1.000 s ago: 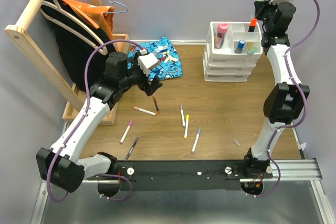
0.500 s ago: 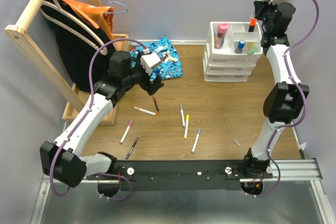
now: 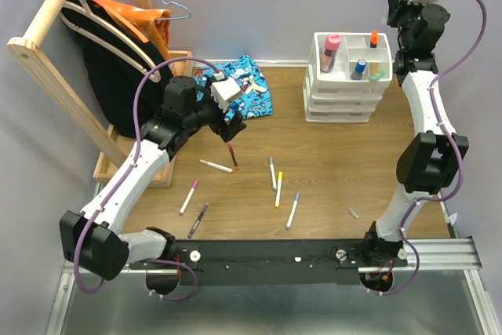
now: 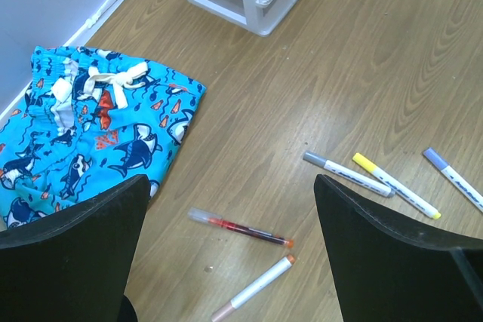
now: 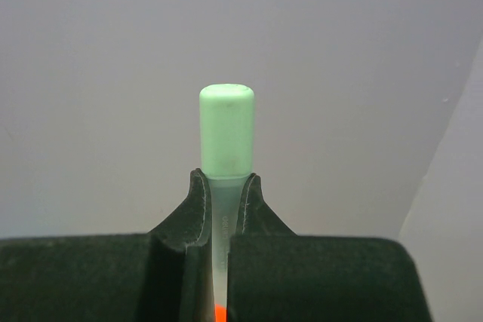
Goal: Sort the stationery into containers
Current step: Place the pen in the storage box.
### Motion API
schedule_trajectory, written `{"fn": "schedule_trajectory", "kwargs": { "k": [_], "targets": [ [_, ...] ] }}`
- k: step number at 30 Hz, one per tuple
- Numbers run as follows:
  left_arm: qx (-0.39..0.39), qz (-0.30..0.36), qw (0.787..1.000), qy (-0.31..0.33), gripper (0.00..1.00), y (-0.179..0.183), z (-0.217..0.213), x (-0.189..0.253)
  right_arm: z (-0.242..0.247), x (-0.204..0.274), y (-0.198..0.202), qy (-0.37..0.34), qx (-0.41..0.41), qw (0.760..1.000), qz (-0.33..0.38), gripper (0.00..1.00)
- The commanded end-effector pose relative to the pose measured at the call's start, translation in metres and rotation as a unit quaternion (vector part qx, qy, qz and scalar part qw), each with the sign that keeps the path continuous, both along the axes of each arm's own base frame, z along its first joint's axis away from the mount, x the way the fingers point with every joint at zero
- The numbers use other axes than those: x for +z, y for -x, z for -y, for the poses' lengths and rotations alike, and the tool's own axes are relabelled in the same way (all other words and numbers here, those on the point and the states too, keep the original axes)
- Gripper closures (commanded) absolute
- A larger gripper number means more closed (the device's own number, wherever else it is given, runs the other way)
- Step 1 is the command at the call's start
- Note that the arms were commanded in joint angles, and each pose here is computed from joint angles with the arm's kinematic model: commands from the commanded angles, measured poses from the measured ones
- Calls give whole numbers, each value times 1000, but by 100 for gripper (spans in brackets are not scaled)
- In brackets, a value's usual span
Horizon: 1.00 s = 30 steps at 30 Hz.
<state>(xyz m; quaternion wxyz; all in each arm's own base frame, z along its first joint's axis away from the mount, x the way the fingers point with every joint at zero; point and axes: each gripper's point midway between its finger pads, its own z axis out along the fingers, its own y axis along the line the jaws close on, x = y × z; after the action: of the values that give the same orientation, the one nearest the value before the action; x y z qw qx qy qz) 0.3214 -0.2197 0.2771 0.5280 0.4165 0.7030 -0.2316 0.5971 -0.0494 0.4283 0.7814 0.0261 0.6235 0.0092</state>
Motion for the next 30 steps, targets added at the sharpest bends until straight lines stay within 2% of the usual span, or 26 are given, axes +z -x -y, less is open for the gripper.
{"fn": "schedule_trajectory", "kwargs": {
  "k": [1, 11, 23, 30],
  "targets": [
    [5, 17, 1000, 10, 1, -2, 3, 11, 11, 40, 16, 20, -35, 998, 48, 99],
    [11, 13, 1000, 2, 1, 1, -1, 7, 18, -27, -10, 22, -42, 999, -12, 99],
    [17, 1, 1000, -7, 1, -3, -2, -3, 18, -84, -31, 44, -32, 996, -66, 100],
    [17, 0, 1000, -6, 1, -6, 0, -5, 14, -99, -30, 44, -22, 995, -83, 97]
  ]
}}
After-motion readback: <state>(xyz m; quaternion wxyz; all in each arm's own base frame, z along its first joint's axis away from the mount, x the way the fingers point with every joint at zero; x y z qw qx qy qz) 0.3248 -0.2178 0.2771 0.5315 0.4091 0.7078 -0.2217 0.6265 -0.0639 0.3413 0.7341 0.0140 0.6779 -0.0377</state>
